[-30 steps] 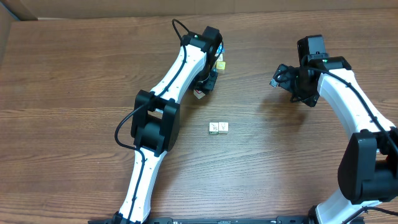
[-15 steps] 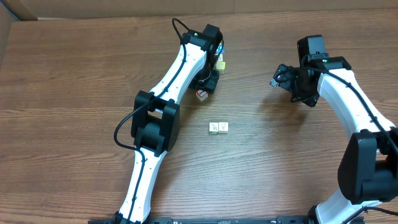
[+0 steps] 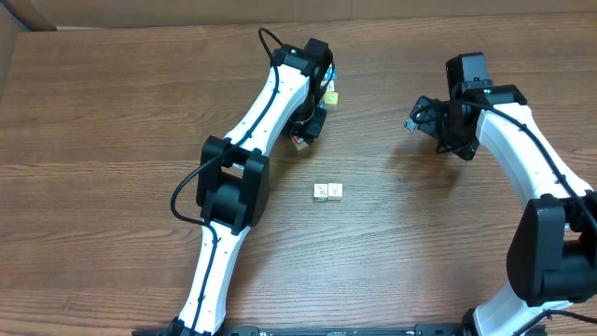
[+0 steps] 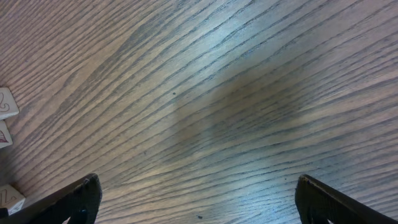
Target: Flip 4 blocks
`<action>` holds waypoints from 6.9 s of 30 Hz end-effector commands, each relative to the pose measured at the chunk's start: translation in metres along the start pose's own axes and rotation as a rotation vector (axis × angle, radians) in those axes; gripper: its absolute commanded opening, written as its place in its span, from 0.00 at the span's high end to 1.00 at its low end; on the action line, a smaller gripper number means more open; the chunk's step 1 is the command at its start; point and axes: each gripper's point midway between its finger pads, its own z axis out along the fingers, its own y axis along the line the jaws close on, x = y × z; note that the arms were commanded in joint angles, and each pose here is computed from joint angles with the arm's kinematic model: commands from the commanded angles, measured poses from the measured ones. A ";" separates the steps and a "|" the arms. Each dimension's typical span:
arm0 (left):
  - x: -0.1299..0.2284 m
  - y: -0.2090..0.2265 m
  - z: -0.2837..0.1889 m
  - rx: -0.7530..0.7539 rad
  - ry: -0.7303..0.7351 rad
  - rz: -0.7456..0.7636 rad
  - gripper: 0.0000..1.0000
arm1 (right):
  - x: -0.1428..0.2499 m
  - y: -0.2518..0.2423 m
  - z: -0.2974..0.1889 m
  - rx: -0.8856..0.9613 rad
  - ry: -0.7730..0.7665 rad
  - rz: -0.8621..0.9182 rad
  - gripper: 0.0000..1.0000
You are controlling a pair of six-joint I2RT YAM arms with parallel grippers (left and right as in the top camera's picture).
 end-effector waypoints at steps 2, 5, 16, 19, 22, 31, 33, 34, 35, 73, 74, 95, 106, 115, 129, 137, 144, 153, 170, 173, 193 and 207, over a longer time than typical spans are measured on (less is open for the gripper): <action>-0.005 0.002 -0.006 0.010 -0.022 0.004 0.63 | -0.006 0.001 -0.004 -0.002 -0.022 -0.003 0.00; -0.004 -0.001 -0.006 0.026 -0.016 -0.028 0.55 | -0.006 0.001 -0.004 -0.002 -0.022 -0.003 0.00; -0.011 0.002 -0.006 0.009 -0.047 0.157 0.46 | -0.006 0.001 -0.004 -0.002 -0.022 -0.003 0.00; 0.001 0.003 -0.006 0.008 0.001 0.299 0.43 | -0.006 0.001 -0.004 -0.002 -0.022 -0.003 0.00; 0.003 0.004 -0.006 0.010 0.010 0.373 0.43 | -0.006 0.001 -0.004 -0.002 -0.022 -0.003 0.00; -0.009 0.006 -0.005 0.006 -0.038 0.408 0.50 | -0.006 0.001 -0.004 -0.003 -0.022 -0.003 0.00; -0.009 0.004 -0.003 0.021 -0.041 0.408 0.54 | -0.006 0.001 -0.004 -0.002 -0.022 -0.003 0.00; -0.009 0.003 -0.002 0.026 -0.042 0.408 0.54 | -0.006 0.001 -0.004 -0.002 -0.022 -0.003 0.00; -0.009 0.002 0.001 0.027 -0.041 0.408 0.55 | -0.006 0.001 -0.004 -0.002 -0.022 -0.003 0.00; 0.009 -0.004 0.000 0.107 0.046 -0.079 0.66 | -0.006 0.001 -0.004 -0.002 -0.022 -0.003 0.00; 0.010 -0.006 -0.001 0.123 0.052 -0.080 0.68 | -0.006 0.001 -0.004 -0.002 -0.022 -0.003 0.00; -0.004 -0.001 -0.047 0.171 -0.019 -0.162 0.62 | -0.006 0.001 -0.004 -0.002 -0.022 -0.003 0.00; -0.001 0.002 -0.041 0.075 -0.013 -0.181 0.27 | -0.006 0.001 -0.004 -0.002 -0.022 -0.003 0.00; -0.002 -0.010 -0.023 0.090 -0.002 -0.262 0.00 | -0.006 0.001 -0.004 -0.003 -0.022 -0.003 0.00; -0.009 -0.013 -0.005 0.077 -0.025 -0.339 0.51 | -0.006 0.001 -0.004 -0.002 -0.022 -0.003 0.00; -0.015 -0.014 0.000 0.082 -0.047 -0.340 0.59 | -0.006 0.001 -0.004 -0.002 -0.022 -0.003 0.00; -0.014 0.000 0.001 0.003 -0.061 -0.394 0.57 | -0.006 0.001 -0.004 -0.002 -0.022 -0.003 0.00; -0.015 -0.005 0.001 0.011 -0.062 -0.385 0.61 | -0.006 0.001 -0.004 -0.002 -0.022 -0.003 0.00; -0.014 -0.005 0.013 0.008 -0.058 -0.317 0.88 | -0.006 0.001 -0.004 -0.002 -0.022 -0.003 0.00; -0.018 -0.005 0.007 0.012 -0.075 -0.316 0.86 | -0.006 0.001 -0.004 -0.002 -0.022 -0.003 0.00; -0.021 -0.005 0.003 0.015 -0.089 -0.290 0.59 | -0.006 0.001 -0.004 -0.002 -0.022 -0.003 0.00; -0.022 -0.005 -0.015 0.015 -0.098 -0.252 0.60 | -0.006 0.001 -0.004 -0.002 -0.022 -0.003 0.00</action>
